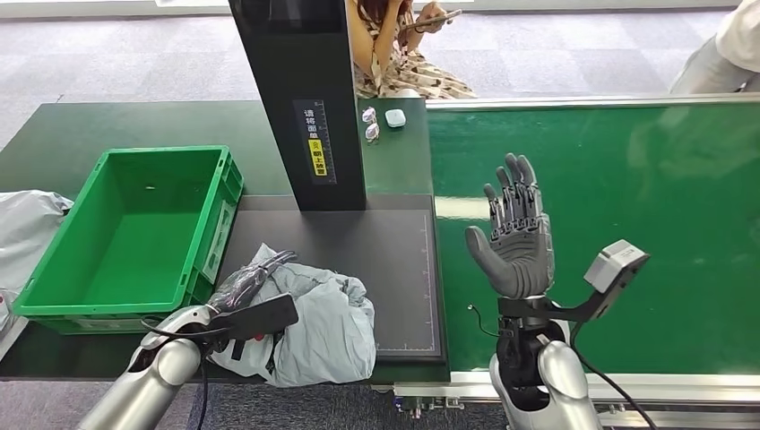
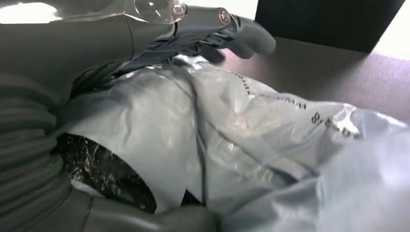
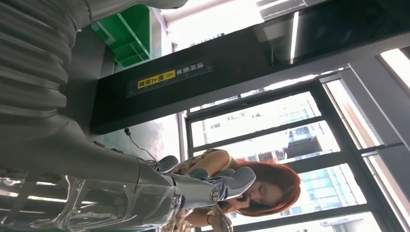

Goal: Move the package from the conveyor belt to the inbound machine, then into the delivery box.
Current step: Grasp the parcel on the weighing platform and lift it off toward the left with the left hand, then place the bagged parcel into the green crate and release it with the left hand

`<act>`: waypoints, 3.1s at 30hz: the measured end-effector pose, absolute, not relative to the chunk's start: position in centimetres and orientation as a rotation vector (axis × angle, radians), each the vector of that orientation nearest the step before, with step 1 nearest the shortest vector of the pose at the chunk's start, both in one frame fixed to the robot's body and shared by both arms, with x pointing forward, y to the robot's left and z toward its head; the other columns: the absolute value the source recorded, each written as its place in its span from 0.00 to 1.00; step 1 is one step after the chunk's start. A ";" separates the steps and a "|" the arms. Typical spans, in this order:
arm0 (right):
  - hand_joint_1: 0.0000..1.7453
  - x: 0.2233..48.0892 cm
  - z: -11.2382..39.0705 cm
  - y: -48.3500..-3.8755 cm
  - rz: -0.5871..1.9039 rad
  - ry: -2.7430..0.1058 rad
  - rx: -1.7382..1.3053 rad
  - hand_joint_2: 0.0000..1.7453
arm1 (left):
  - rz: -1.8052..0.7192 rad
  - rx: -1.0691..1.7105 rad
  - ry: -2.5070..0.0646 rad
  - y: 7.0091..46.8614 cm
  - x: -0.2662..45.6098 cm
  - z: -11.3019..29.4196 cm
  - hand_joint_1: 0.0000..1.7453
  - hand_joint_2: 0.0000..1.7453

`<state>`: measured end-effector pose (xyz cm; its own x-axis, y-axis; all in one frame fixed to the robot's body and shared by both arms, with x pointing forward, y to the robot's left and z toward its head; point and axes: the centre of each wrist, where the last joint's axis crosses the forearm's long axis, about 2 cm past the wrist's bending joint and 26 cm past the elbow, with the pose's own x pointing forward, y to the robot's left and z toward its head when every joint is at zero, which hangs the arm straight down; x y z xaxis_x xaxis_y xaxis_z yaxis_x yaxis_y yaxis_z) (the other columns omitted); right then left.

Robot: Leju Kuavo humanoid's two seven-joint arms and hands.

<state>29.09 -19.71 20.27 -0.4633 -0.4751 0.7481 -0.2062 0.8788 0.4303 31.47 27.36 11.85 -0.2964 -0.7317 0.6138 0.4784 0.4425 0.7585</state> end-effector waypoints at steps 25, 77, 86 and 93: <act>0.00 28.0 19.3 -20.2 -0.366 -2.034 0.426 1.00 | -0.529 0.263 -2.084 24.7 29.7 15.3 1.00 1.00; 0.00 29.3 19.6 -20.0 -0.280 -2.022 0.504 1.00 | -0.604 1.404 -1.171 42.1 42.4 22.7 0.00 1.00; 0.00 29.3 19.7 -19.9 -0.250 -2.012 0.512 1.00 | -0.560 1.370 -1.305 41.5 42.0 24.7 0.00 1.00; 0.00 29.3 19.6 -19.7 -0.235 -2.027 0.488 0.75 | -0.277 1.357 -1.762 40.7 37.8 26.2 0.00 1.00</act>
